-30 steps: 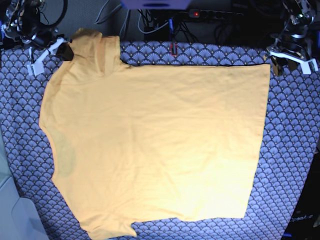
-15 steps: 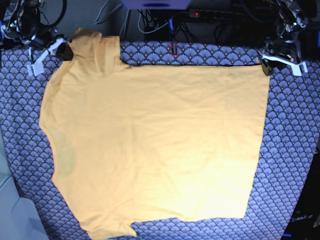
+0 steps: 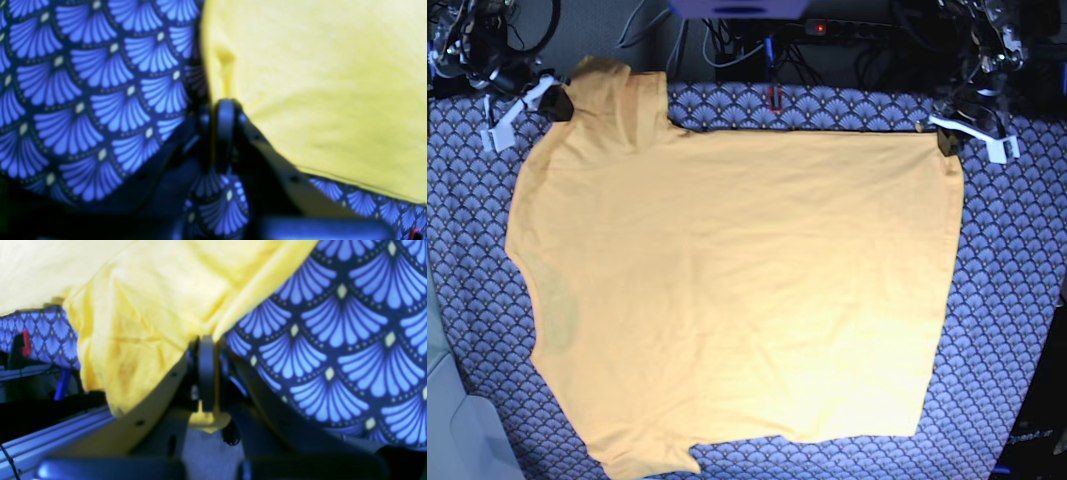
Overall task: Fold the T-shirt properly
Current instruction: 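Lower the left gripper and grasp the opposite shoulder corner, then lift both shoulder corners and fold them over toward the hem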
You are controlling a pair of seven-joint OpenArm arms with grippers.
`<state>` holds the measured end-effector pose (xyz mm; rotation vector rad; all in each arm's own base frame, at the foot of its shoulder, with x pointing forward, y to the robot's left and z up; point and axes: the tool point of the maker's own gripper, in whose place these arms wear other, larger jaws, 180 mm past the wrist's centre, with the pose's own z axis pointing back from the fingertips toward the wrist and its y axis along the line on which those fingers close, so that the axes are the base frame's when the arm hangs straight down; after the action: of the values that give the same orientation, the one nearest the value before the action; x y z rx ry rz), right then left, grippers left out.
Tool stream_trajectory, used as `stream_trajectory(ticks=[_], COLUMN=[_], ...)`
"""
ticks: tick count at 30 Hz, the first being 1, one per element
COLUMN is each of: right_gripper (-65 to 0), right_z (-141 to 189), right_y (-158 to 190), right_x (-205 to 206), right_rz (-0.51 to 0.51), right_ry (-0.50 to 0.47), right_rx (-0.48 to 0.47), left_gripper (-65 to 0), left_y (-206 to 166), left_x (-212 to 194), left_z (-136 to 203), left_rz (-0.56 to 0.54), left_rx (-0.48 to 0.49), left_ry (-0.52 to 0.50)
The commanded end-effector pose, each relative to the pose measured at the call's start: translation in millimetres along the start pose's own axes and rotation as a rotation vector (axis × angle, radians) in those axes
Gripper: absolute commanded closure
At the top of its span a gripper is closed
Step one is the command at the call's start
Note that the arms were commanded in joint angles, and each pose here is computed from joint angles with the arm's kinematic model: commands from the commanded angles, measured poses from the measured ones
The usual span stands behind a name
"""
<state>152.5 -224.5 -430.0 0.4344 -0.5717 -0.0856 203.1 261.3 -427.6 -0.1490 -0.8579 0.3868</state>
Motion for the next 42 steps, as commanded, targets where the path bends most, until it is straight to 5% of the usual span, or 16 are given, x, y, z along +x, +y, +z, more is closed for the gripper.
stream_trajectory(ticks=[1,16,23,42], right_gripper=[0.0,0.0,0.0,0.0], right_z=[4.8,20.9,36.2,57.6], right_y=[-6.5,-7.6,6.0,13.1], right_x=[-4.4,24.6,49.5,147.2], right_rz=[0.024,0.107,0.197,0.33], right_ry=[0.031,-0.04,-0.103,-0.299], right_rx=[-0.023,-0.054,-0.069,-0.132], left_gripper=[0.0,0.0,0.0,0.0], left_y=[4.3,27.6,12.0,-26.8], left_x=[0.3,28.5,53.5,107.2], left_z=[5.1,28.2,36.6,14.3], left_rz=[-0.006,-0.057,-0.098,-0.123], left_rx=[0.007,0.068,0.047,-0.011], left_ry=[-0.004,-0.068,-0.136,-0.13])
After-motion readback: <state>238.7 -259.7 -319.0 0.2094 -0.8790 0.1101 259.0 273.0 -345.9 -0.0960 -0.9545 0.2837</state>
